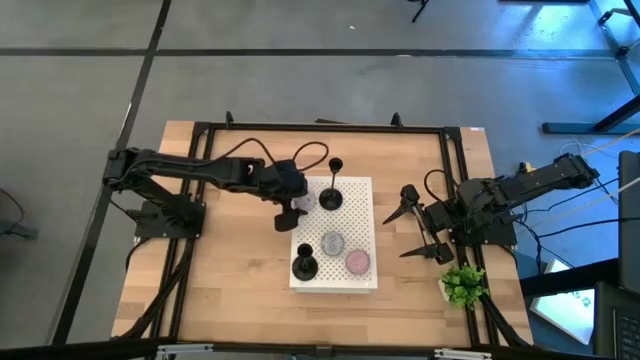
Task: Pick & Place candle stick holders
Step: Put the red scented candle on the shelf, then put the candle holder on the shelf
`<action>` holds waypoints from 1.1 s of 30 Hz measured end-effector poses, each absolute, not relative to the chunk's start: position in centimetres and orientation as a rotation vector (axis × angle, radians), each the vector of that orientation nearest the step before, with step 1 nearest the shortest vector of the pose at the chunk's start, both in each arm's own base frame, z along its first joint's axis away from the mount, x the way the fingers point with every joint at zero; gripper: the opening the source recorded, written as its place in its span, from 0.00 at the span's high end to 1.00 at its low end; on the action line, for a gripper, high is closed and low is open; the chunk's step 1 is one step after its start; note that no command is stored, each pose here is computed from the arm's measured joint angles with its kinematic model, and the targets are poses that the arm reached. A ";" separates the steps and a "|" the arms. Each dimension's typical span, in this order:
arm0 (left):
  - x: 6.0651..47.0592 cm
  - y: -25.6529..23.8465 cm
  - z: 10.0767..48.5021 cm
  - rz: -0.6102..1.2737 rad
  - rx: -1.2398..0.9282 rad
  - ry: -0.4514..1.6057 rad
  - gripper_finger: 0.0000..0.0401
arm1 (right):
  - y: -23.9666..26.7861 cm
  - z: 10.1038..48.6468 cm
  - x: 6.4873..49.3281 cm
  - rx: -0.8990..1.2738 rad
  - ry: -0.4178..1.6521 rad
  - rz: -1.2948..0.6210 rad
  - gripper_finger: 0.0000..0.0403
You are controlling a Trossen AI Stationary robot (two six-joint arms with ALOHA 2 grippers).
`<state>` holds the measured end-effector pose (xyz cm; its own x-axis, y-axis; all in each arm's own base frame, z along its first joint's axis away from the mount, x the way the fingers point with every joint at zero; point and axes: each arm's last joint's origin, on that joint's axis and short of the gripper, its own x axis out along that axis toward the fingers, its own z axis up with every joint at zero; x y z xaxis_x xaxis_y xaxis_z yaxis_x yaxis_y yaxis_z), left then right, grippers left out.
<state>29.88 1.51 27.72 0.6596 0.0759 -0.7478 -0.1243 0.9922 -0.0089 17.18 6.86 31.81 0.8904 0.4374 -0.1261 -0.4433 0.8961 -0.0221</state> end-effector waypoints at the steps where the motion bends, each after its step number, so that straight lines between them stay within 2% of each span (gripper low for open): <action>1: 29.7 1.5 27.9 0.120 -0.056 0.844 0.20 | 6.9 31.8 17.2 -0.051 0.119 0.457 0.03; 11: 28.1 0.4 30.1 0.144 -0.014 0.759 0.20 | 6.9 31.8 17.2 -0.051 0.122 0.457 0.03; 18: 25.3 -1.8 33.6 0.151 0.039 0.601 0.20 | 6.9 31.8 17.2 -0.051 0.122 0.456 0.03; 22: 24.3 -4.0 34.8 0.194 0.079 0.483 0.20 | 6.6 31.8 17.3 -0.057 0.113 0.444 0.03; 27: 24.6 -7.0 34.5 0.277 0.176 0.267 0.20 | 6.0 31.6 17.5 -0.055 0.136 0.428 0.03; 33: 25.3 -9.0 33.7 0.308 0.286 -0.020 0.20 | 4.9 30.3 17.5 -0.054 0.282 0.403 0.03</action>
<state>25.25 -9.03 33.67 0.9531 0.2959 0.0629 -0.3016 0.9130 0.2748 17.52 4.86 30.28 0.8814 0.3798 -0.2810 -0.3946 0.9188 0.0040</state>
